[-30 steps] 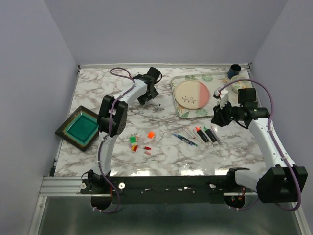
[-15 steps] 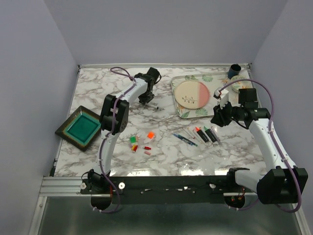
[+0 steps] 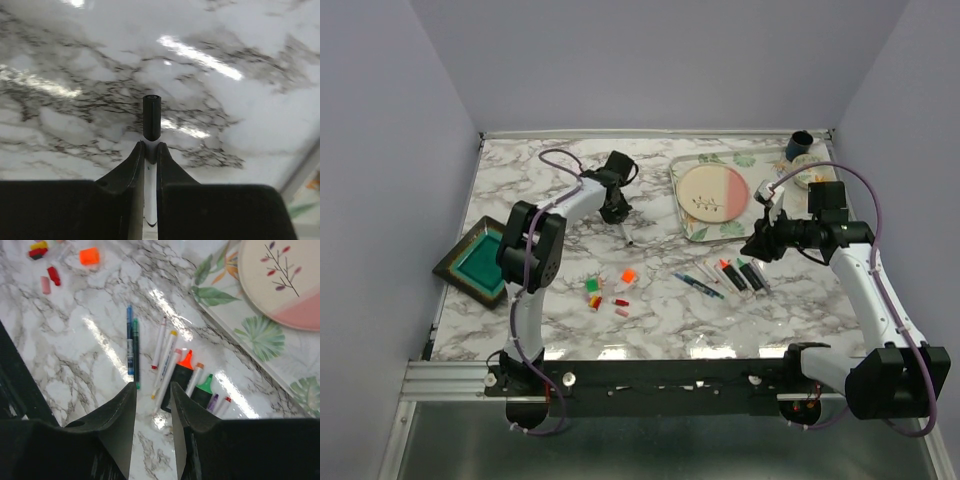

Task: Open the pen caps

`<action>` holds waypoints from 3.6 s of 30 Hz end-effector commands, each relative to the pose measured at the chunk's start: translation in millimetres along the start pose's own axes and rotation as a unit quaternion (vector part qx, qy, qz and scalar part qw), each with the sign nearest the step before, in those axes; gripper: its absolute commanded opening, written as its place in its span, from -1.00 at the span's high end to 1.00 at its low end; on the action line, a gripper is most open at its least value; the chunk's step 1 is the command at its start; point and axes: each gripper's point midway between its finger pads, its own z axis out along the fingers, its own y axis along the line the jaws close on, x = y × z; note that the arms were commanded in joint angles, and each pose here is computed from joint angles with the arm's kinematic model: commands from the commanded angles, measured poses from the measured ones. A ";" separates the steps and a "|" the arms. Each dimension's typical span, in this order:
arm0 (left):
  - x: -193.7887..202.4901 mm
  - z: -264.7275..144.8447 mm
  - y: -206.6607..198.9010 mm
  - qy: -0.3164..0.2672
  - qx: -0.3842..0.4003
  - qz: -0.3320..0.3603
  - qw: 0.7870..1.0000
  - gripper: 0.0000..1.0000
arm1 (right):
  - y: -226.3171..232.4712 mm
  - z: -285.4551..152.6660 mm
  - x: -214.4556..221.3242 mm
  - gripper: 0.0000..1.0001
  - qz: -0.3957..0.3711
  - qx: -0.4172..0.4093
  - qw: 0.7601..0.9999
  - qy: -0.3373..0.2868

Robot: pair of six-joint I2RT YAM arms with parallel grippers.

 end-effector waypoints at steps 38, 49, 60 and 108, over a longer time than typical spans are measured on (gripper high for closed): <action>146.4 -278.3 -158.8 -0.059 0.669 0.025 0.740 1.00 | 62.4 35.1 -52.4 -0.04 0.237 -0.138 0.953 -0.130; 144.2 -280.3 -163.0 -0.088 0.663 0.054 0.742 0.25 | 63.0 41.3 -46.2 0.99 0.211 -0.159 0.960 -0.095; 135.5 -266.3 -162.7 -0.114 0.630 0.073 0.765 -0.09 | 68.7 39.7 -44.9 0.99 0.201 -0.177 0.959 -0.089; 4.8 -211.0 22.5 -0.239 0.400 0.060 0.882 1.00 | -10.5 60.3 61.2 0.99 0.040 0.034 0.984 0.172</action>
